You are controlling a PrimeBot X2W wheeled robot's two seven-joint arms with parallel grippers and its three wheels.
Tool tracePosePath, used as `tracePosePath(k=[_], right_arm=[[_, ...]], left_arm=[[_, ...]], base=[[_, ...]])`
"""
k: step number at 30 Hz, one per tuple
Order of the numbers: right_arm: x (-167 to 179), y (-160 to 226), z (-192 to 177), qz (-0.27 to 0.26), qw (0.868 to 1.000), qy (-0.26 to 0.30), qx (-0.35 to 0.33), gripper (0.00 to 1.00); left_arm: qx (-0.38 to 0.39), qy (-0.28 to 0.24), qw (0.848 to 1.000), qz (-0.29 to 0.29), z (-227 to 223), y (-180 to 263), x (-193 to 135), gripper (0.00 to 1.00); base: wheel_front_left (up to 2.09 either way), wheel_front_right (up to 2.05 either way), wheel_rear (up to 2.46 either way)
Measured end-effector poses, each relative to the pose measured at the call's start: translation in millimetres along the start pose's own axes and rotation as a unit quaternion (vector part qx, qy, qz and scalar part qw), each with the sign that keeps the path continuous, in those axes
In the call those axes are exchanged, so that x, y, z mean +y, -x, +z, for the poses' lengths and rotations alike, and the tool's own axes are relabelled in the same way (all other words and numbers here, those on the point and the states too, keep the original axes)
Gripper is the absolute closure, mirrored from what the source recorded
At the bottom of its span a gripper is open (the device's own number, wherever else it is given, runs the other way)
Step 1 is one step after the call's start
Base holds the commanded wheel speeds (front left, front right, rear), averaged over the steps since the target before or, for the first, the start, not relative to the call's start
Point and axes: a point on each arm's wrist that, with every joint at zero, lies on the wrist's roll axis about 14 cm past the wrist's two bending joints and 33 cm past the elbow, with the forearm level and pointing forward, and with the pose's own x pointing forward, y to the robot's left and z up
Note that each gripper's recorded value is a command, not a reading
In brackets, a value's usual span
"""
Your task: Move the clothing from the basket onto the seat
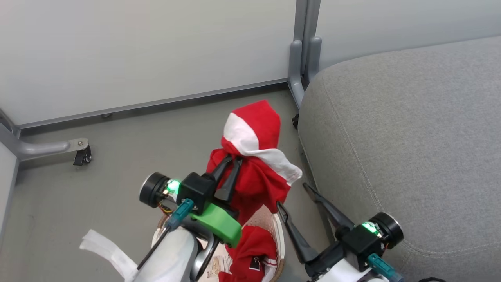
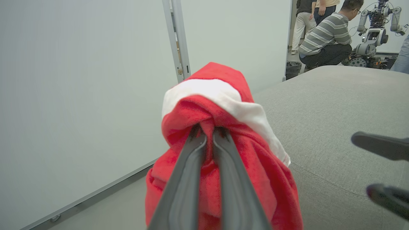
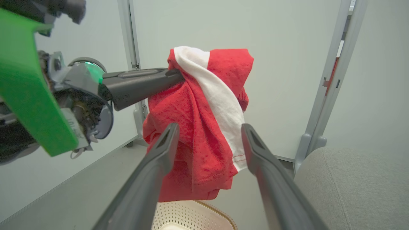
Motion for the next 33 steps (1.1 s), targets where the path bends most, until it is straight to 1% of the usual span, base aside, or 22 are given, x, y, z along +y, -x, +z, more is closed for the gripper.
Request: tracePosePath(k=[2, 8, 10, 16, 22, 24, 25, 30, 33], right_arm=[[5.1, -0.2, -3.4, 0.012, 1.0, 0.005, 0.006, 0.0], [-3.2, 0.0, -5.4, 0.004, 0.999, 0.03, 0.012, 0.0], [-7.3, 2.2, -10.1, -0.003, 0.999, 0.032, 0.02, 0.0], [-11.7, 2.5, -7.4, -0.012, 0.999, 0.041, 0.017, 0.0], [-8.3, 0.9, -10.7, -0.005, 0.999, 0.045, 0.022, 0.0], [-9.6, 0.2, -9.6, -0.007, 0.999, 0.045, 0.02, 0.64], [-10.4, -0.1, -8.7, -0.008, 0.999, 0.044, 0.019, 1.0], [-11.9, -0.4, -8.6, -0.011, 0.999, 0.039, 0.018, 1.0], [-15.6, 1.7, -10.1, -0.019, 0.999, 0.035, 0.02, 1.0]], left_arm=[[-0.004, -0.001, 1.0, -0.018, 6.2, -2.9, -11.5, 1.0], [-0.014, 0.012, 0.998, -0.065, 23.7, -7.7, -46.8, 1.0], [-0.015, 0.028, 0.996, -0.078, 28.0, -7.8, -56.7, 1.0], [-0.002, 0.078, 0.99, -0.12, 31.4, -4.6, -87.7, 1.0], [0.017, 0.112, 0.984, -0.138, 27.3, -3.7, -104.6, 1.0], [0.021, 0.118, 0.983, -0.14, 26.5, -4.4, -106.6, 1.0], [0.022, 0.121, 0.983, -0.14, 25.8, -4.6, -106.7, 1.0], [0.028, 0.117, 0.984, -0.131, 20.9, -7.7, -101.1, 1.0], [0.032, 0.108, 0.987, -0.116, 14.7, -8.1, -92.3, 1.0]], base=[[0.0, 0.0, 0.0], [0.0, 0.0, 0.0], [0.0, 0.0, 0.0], [0.0, 0.0, 0.0], [0.0, 0.0, 0.0], [0.0, 0.0, 0.0], [0.0, 0.0, 0.0], [0.0, 0.0, 0.0], [0.0, 0.0, 0.0]])
